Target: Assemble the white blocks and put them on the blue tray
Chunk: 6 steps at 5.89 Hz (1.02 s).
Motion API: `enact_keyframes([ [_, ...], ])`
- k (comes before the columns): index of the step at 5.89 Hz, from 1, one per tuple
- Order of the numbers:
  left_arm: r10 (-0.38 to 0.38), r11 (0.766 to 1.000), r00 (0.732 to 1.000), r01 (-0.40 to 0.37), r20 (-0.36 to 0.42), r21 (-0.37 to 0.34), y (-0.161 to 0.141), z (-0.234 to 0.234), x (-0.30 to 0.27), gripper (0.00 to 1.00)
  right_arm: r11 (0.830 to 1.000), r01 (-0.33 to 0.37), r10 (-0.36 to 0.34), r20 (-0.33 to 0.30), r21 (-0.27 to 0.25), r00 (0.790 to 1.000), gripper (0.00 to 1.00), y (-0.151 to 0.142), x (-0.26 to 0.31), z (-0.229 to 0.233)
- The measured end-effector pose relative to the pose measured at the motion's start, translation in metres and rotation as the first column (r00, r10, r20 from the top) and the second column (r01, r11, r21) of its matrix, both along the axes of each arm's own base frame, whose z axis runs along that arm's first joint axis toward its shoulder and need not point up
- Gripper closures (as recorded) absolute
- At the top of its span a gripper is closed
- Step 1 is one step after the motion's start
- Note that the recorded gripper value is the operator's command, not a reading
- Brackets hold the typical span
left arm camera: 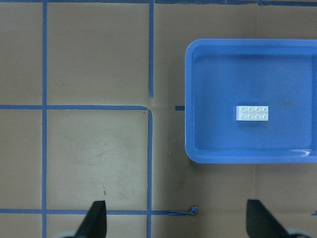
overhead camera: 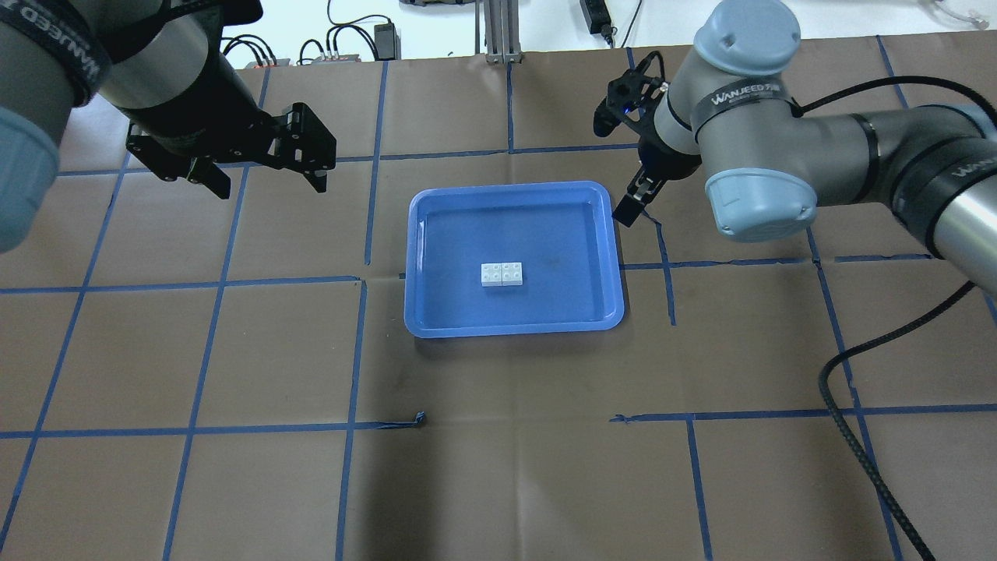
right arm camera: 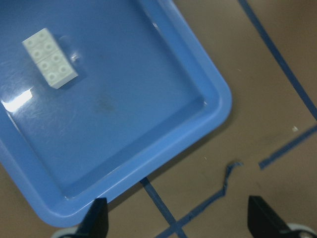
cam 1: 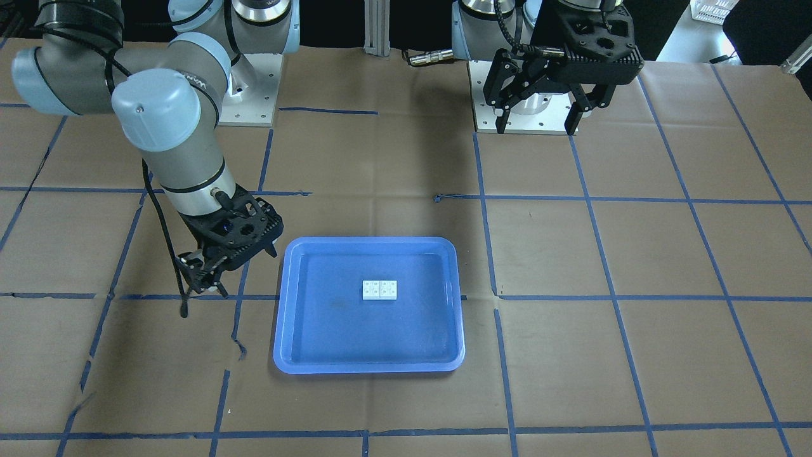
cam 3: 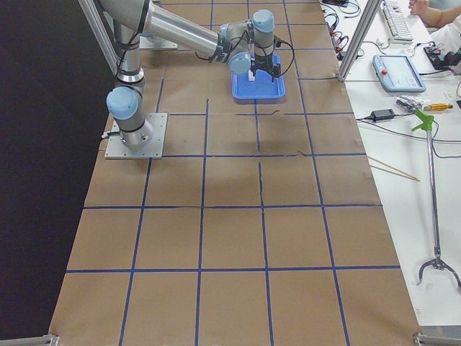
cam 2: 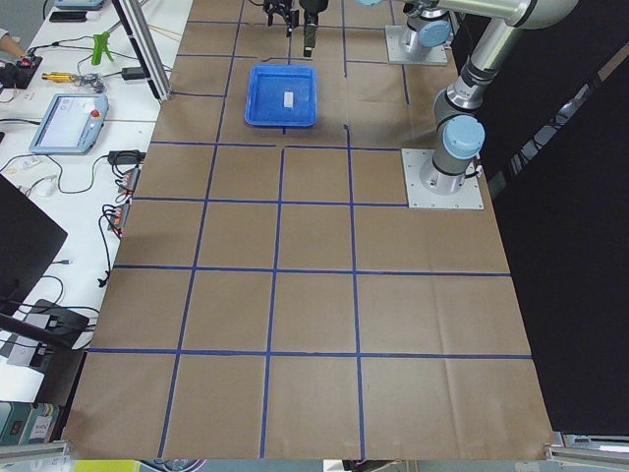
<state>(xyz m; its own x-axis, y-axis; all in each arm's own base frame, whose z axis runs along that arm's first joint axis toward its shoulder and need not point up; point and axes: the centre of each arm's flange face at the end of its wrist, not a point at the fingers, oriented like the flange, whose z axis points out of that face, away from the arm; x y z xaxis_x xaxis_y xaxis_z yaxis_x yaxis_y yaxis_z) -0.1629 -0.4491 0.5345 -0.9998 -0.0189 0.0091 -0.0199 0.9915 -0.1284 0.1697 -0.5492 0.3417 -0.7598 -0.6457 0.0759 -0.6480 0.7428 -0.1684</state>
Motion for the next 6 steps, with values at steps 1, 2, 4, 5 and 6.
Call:
enact_keyframes([
  [1, 0.000, 1.000, 1.000, 0.000, 0.000, 0.000, 0.000, 0.000, 0.000, 0.00, 0.959, 0.284, -0.284, -0.018, 0.017, 0.959, 0.00, 0.012, -0.008, 0.023],
  [2, 0.000, 1.000, 1.000, 0.000, 0.000, 0.000, 0.000, 0.000, 0.000, 0.00, 0.882, 0.468, -0.466, -0.052, 0.053, 0.883, 0.00, 0.024, -0.012, 0.047],
  [4, 0.000, 1.000, 1.000, 0.000, 0.000, 0.000, 0.000, 0.000, 0.000, 0.00, 0.731, 0.656, -0.642, -0.136, 0.189, 0.754, 0.00, 0.042, -0.013, 0.104],
  [5, 0.000, 1.000, 1.000, 0.000, 0.000, 0.000, 0.000, 0.000, 0.000, 0.00, 0.696, 0.678, -0.666, -0.142, 0.235, 0.733, 0.00, 0.047, -0.011, 0.124],
  [6, 0.000, 1.000, 1.000, 0.000, 0.000, 0.000, 0.000, 0.000, 0.000, 0.00, 0.693, 0.677, -0.666, -0.137, 0.248, 0.733, 0.00, 0.047, -0.013, 0.131],
])
